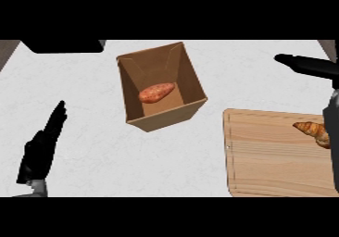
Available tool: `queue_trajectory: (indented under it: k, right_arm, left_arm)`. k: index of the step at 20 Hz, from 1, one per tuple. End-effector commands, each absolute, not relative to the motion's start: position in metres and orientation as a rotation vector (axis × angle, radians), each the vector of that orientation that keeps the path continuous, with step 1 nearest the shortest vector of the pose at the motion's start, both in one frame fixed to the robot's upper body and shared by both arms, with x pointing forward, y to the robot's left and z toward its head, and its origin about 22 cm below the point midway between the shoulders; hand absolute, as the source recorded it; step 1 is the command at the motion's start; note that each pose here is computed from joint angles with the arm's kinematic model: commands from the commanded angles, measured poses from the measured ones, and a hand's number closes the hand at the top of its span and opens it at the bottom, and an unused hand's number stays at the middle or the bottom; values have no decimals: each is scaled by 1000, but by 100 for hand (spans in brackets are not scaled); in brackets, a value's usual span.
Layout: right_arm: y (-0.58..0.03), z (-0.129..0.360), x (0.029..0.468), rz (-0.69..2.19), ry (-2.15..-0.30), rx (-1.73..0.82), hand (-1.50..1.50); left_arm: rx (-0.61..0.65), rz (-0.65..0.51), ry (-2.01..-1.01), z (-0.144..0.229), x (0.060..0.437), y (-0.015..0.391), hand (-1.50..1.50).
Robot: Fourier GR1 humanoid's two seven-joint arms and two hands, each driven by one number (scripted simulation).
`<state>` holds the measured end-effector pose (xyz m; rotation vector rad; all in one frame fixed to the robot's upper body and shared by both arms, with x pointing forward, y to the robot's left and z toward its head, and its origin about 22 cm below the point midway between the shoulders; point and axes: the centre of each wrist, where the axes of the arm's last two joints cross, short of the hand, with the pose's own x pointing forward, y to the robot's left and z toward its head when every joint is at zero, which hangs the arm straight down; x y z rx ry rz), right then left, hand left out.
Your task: Pick the sweet potato from the cutting board and place it in the cardboard box
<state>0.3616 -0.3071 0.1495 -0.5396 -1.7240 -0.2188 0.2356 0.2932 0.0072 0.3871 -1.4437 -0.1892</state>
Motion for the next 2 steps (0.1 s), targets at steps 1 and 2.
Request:
queue_trajectory:
  k: [1,2]
  right_arm:
    - [-378,165,326,-189,-1764,-529,-150]
    - [-369,153,318,-167,-1720,-519,-150]
  left_arm:
    - [384,-182,-1448,18,244,287,0]
    - [372,-179,-1447,-6,231,306,0]
